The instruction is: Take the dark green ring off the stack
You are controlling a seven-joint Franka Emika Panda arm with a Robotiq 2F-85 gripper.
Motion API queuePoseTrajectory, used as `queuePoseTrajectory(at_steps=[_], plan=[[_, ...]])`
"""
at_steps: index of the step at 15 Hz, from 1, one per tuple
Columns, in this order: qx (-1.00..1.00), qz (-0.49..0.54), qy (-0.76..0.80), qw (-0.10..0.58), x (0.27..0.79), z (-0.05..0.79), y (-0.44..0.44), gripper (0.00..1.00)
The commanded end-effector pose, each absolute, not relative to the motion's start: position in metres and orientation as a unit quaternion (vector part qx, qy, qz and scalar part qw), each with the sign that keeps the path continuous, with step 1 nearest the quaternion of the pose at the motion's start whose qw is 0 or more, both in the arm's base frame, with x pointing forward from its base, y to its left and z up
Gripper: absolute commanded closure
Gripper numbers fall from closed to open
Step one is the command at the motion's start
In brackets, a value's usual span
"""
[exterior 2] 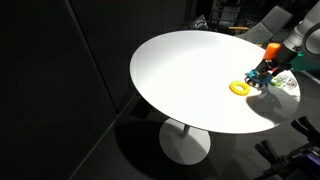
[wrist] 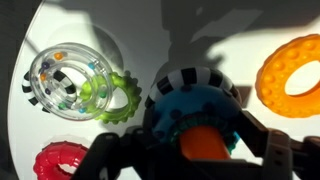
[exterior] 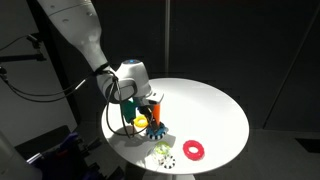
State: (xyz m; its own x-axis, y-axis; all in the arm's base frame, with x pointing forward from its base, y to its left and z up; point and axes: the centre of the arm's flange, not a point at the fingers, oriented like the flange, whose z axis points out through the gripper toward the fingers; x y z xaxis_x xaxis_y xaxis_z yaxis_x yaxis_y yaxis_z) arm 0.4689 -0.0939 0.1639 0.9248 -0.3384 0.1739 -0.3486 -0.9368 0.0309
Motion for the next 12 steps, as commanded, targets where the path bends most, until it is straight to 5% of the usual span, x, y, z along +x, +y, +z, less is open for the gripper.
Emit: queuePoseTrajectory(at_steps=[1, 9, 12], plan=[[0.980, 0.095, -0.172, 0.037, 0.473, 0.163, -0.098, 0.46], [0.979, 0.109, -0.171, 0.034, 0.475, 0.177, -0.098, 0.86], [0.978, 0.113, -0.171, 0.029, 0.474, 0.187, -0.098, 0.91]])
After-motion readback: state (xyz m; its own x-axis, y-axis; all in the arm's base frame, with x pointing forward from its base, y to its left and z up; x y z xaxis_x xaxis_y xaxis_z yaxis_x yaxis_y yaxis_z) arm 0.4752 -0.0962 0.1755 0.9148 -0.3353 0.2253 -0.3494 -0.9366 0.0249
